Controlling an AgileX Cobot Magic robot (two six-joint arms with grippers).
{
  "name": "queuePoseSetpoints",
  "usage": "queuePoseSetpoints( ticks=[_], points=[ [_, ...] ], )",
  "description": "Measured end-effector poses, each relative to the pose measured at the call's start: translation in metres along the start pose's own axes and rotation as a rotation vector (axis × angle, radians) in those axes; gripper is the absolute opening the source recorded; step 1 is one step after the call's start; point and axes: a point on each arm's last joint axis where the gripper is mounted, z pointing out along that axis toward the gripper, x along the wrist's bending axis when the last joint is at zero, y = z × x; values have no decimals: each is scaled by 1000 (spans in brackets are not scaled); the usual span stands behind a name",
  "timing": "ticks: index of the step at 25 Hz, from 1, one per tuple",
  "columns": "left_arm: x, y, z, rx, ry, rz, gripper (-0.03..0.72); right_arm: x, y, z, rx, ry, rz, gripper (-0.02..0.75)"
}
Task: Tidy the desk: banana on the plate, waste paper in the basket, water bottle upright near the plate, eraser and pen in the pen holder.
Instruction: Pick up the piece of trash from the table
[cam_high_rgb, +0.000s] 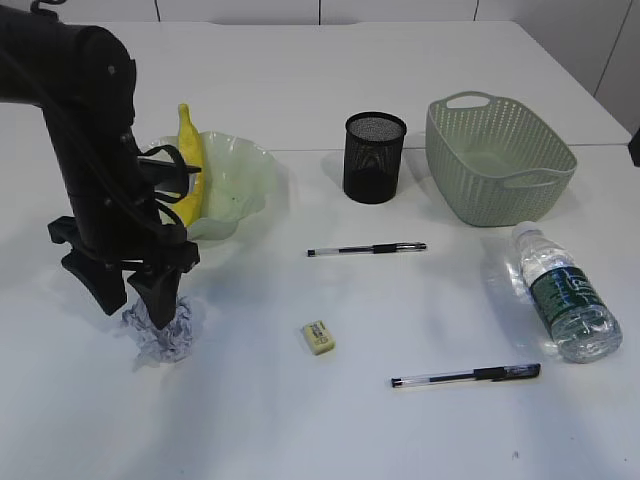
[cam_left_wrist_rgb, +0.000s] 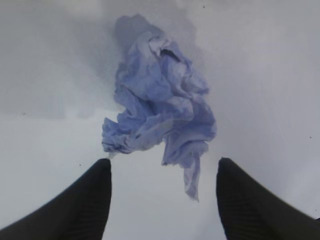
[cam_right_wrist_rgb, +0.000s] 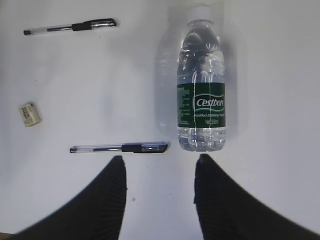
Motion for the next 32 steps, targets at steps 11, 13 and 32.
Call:
queuePoseSetpoints(
  ticks=[11, 13, 32],
  points=[
    [1, 8, 9, -43, 1, -2, 466, 0, 0, 0, 0, 4, 1, 337],
    [1, 9, 9, -56, 1, -2, 466, 0, 0, 0, 0, 4, 1, 337],
    [1, 7, 18, 19, -1, -6, 440, 1, 0, 0, -1, 11, 4, 337]
  ],
)
